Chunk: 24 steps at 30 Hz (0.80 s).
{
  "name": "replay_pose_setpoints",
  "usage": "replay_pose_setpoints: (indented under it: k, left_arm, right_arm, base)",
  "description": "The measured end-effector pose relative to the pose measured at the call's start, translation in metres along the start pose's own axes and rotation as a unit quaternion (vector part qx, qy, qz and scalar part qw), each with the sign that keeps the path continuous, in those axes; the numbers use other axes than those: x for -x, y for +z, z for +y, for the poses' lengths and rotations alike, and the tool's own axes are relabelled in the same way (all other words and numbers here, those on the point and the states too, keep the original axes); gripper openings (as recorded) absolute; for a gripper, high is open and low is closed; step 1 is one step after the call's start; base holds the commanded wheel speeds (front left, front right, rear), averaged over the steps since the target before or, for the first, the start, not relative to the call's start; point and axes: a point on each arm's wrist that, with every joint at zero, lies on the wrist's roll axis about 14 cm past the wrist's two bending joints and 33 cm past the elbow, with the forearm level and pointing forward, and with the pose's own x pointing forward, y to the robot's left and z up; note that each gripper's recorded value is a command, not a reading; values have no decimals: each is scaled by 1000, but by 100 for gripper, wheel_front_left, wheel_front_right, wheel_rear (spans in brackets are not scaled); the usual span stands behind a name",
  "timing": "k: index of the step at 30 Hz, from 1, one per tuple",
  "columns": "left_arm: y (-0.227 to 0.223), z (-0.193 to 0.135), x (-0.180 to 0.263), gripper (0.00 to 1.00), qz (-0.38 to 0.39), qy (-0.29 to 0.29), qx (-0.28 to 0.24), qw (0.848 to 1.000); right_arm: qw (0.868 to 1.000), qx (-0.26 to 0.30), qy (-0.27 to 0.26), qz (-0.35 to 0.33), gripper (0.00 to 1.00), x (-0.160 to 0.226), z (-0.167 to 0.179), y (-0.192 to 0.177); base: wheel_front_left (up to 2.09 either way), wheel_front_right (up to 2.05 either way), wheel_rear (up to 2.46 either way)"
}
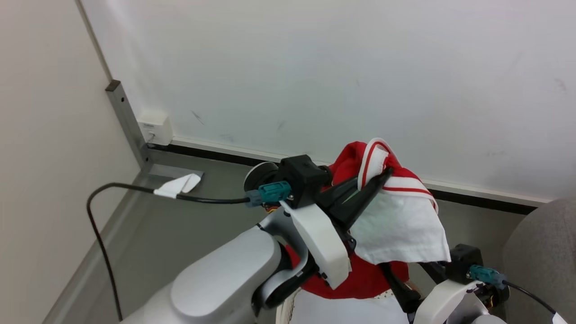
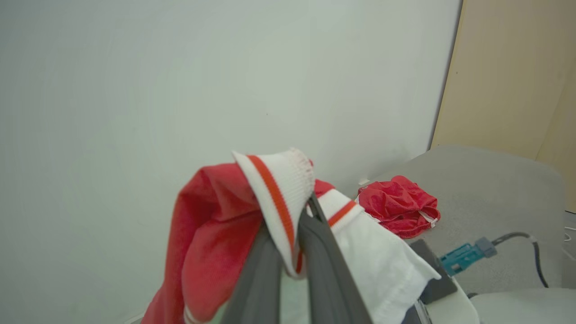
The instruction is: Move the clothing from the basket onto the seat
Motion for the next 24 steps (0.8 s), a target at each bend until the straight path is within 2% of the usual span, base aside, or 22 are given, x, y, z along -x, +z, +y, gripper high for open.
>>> replay_pose_setpoints:
  k: [4,12,17,18,19,20,21,22,23,24]
  left_arm:
    - [1,-1,6,0,5,2,-4,1000]
    - [-1,-2,15,0,16,9,-8,1000]
    - [-2,-2,19,0,20,12,-10,1000]
    - [-2,-2,20,0,21,13,-11,1000]
    - [-2,-1,20,0,21,13,-11,1000]
    - [-2,-1,21,0,22,14,-11,1000]
    - [-2,0,21,0,22,16,-11,1000]
    - [-3,0,21,0,22,16,-11,1000]
    - [-3,0,21,0,23,17,-11,1000]
    - [-3,1,21,0,23,17,-10,1000]
  right_arm:
    - [1000,-3,18,22,100,-7,6,-12]
    - [994,3,99,37,100,-27,54,-21]
    - [994,-1,106,15,100,-39,60,-13]
    - [994,-4,106,12,69,-41,61,-12]
    - [994,-8,108,9,60,-43,63,-11]
    - [994,-10,108,10,60,-44,64,-11]
    - [994,-12,110,9,49,-45,66,-11]
    - [994,-13,111,10,14,-46,67,-12]
    - [993,-12,115,12,0,-47,70,-13]
    - [993,-12,117,12,0,-47,71,-13]
  base:
    - [0,0,0]
    - [0,0,0]
    - [0,0,0]
    - [0,0,0]
    - [0,0,0]
    - [0,0,0]
    - [0,0,0]
    - [0,0,0]
    - [0,0,0]
    - [0,0,0]
